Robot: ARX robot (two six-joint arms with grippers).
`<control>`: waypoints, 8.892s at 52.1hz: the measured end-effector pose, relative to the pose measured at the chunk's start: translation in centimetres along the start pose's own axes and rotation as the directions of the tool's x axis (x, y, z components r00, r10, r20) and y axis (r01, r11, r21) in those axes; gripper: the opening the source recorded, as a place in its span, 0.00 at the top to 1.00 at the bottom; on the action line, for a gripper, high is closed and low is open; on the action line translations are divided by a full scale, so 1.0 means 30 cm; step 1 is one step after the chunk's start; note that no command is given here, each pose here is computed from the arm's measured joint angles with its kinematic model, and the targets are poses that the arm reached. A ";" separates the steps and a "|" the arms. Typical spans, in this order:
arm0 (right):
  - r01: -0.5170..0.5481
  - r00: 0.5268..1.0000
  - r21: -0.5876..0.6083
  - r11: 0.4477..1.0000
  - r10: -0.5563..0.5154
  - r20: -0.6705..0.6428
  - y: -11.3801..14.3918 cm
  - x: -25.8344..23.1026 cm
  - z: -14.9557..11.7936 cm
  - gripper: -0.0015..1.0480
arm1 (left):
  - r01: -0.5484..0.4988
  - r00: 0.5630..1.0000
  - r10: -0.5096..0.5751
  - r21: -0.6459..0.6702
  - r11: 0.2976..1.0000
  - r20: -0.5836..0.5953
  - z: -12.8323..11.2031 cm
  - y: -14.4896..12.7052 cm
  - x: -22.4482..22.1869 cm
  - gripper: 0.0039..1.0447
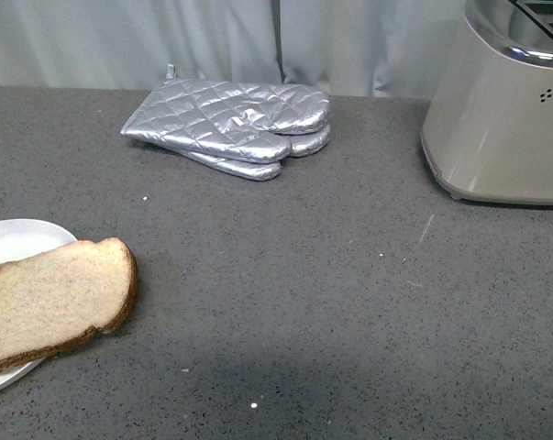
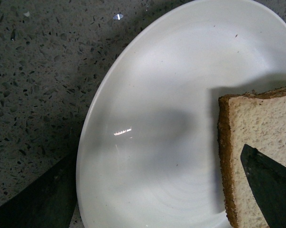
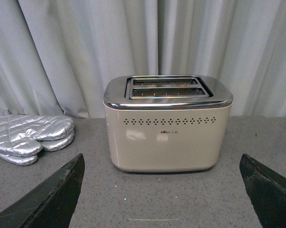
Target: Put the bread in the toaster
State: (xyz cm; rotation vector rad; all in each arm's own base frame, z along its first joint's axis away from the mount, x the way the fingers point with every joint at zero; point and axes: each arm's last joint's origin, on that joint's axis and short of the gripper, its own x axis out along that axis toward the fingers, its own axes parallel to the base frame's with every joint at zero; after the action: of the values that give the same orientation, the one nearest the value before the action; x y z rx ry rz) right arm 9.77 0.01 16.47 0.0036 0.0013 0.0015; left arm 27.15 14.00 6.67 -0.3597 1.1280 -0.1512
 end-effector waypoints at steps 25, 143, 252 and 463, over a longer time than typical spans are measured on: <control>0.000 1.000 0.000 1.000 0.000 0.000 0.000 0.000 0.000 0.09 | -0.070 0.998 0.070 0.053 0.996 -0.002 -0.004 -0.010 0.032 0.47; 0.000 1.000 0.000 1.000 0.000 0.000 0.000 0.000 0.000 0.09 | 0.134 0.978 -0.086 -0.257 0.957 0.190 -0.024 -0.455 -0.036 0.06; 0.466 0.814 0.481 0.742 -0.147 -0.561 0.025 0.239 -0.279 0.09 | -0.294 0.416 -0.065 0.202 0.934 0.907 -0.492 -0.518 -0.398 0.06; 0.923 0.327 0.335 0.189 -0.844 -0.425 0.070 0.965 0.263 0.98 | -0.294 0.416 -0.065 0.202 0.934 0.907 -0.492 -0.518 -0.398 0.06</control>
State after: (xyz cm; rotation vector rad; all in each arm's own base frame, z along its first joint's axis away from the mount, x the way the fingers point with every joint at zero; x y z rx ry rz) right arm 38.73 2.13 24.33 0.5939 0.1615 -1.2481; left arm 9.70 0.03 16.81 -0.0047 -0.0109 0.0011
